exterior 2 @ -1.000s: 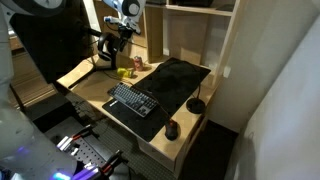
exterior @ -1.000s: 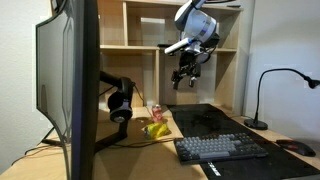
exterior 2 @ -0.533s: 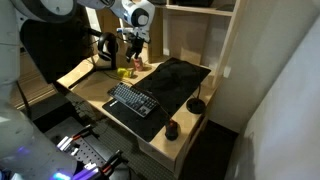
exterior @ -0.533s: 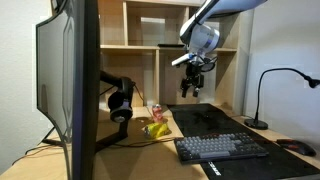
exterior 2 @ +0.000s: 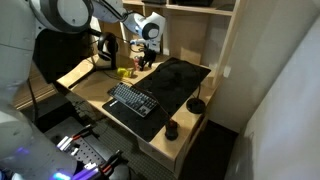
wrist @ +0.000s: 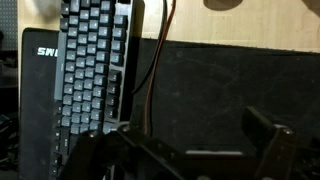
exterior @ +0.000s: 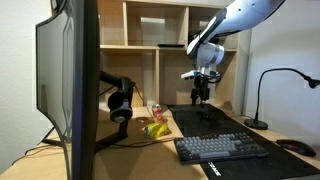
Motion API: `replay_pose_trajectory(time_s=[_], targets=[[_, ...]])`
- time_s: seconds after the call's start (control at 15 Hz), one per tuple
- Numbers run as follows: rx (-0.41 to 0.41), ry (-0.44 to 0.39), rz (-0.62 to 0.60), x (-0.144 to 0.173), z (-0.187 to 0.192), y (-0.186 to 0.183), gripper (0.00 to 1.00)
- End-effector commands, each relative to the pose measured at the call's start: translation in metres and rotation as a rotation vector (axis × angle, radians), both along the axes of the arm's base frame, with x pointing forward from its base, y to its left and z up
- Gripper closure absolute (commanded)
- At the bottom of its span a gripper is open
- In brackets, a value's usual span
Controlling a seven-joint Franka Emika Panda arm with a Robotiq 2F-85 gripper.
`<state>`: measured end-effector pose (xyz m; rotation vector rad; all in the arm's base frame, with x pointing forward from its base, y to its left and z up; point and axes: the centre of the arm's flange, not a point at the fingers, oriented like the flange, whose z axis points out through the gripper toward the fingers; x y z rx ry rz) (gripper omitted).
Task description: Pick the two bottles and move them to the left on the desk, then turn on the desk lamp
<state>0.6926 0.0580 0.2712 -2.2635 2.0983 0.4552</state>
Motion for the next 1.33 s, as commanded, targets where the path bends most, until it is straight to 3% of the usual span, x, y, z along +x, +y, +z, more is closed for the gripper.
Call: replay_pose_trajectory(time_s=[0.0,0.4,0.47,0.8,1.27], targets=[[-0.100,-0.007,-0.073,0.030,-0.029,-0.013,0.00],[-0.204,-0.083,-0.373,0.098,-0.035,-0.056,0.00],[-0.181,-0.062,-0.307,0.058,-0.037,-0.055,0.00],[-0.207,-0.081,-0.375,0.073,-0.041,-0.057,0.00],[-0.254,-0.116,-0.809,0.089,-0.063,-0.097,0.00]])
